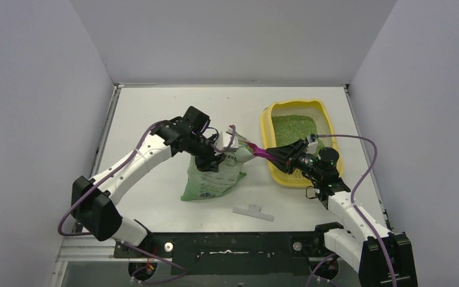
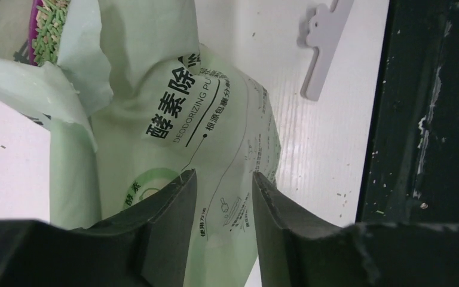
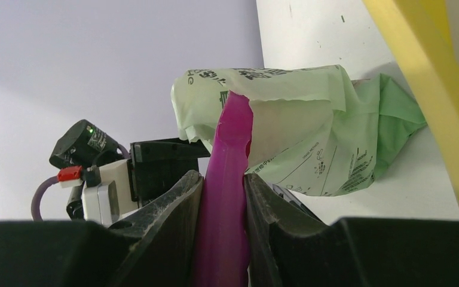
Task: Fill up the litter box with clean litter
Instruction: 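Scoop the cat litter from the cat litter bag.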
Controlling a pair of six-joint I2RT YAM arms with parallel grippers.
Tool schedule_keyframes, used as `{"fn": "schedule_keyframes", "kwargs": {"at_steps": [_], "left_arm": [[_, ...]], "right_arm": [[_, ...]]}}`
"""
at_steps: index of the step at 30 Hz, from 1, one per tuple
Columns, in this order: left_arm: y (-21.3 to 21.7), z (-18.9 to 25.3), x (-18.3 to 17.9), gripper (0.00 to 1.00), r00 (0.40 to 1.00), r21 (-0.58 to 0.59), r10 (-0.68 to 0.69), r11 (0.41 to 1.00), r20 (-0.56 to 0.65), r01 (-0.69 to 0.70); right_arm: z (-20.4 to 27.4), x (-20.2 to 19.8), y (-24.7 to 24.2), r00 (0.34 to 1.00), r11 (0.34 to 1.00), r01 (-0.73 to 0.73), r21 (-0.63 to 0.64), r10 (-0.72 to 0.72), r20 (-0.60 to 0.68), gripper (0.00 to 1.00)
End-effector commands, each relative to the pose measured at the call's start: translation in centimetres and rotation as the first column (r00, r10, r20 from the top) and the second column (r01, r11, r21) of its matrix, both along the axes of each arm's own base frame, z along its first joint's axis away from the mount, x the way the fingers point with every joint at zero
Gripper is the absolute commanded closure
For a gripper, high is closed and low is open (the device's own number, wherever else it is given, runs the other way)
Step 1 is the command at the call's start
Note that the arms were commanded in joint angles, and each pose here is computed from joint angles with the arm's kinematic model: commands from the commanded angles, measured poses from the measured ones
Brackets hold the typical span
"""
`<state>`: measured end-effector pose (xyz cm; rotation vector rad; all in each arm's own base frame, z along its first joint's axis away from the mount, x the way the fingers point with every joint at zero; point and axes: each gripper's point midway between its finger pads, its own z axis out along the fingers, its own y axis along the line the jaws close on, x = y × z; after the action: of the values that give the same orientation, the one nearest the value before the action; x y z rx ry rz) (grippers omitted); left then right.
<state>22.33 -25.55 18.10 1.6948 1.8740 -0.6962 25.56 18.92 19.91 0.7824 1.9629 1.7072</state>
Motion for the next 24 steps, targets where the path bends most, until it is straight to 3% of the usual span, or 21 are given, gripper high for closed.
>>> {"fn": "schedule_keyframes", "kwargs": {"at_steps": [1, 5, 10, 14, 18, 24], "left_arm": [[0.1, 1.1, 1.4, 0.67, 0.999, 0.055, 0.041, 0.998, 0.032, -0.043], [-0.3, 1.5, 1.6, 0.62, 0.999, 0.049, 0.042, 0.998, 0.032, -0.044], [-1.2, 4.5, 1.1, 0.56, 0.995, -0.066, 0.030, 0.998, 0.092, -0.024], [-1.3, 6.1, 1.4, 0.59, 0.984, -0.129, 0.039, 0.992, 0.172, -0.017], [-0.8, 5.6, 1.6, 0.60, 0.985, -0.103, 0.040, 0.994, 0.169, -0.023], [-0.8, 7.7, 3.1, 0.34, 0.966, -0.182, 0.092, 0.982, 0.242, -0.048]], "right_arm": [[3.6, -0.2, 0.5, 0.992, 0.999, -0.038, 0.025, 0.035, 0.125, 1.00], [3.2, -0.4, 0.5, 0.992, 0.999, -0.038, 0.023, 0.035, 0.117, 1.00], [2.8, -0.5, 0.4, 0.994, 0.999, -0.035, 0.018, 0.033, 0.109, 1.00], [2.7, -0.5, 0.4, 0.994, 0.999, -0.034, 0.016, 0.032, 0.106, 1.00], [2.7, -0.6, 0.5, 0.993, 0.999, -0.036, 0.016, 0.035, 0.109, 1.00], [2.8, -0.7, 0.4, 0.993, 0.999, -0.035, 0.015, 0.033, 0.111, 1.00]]}}
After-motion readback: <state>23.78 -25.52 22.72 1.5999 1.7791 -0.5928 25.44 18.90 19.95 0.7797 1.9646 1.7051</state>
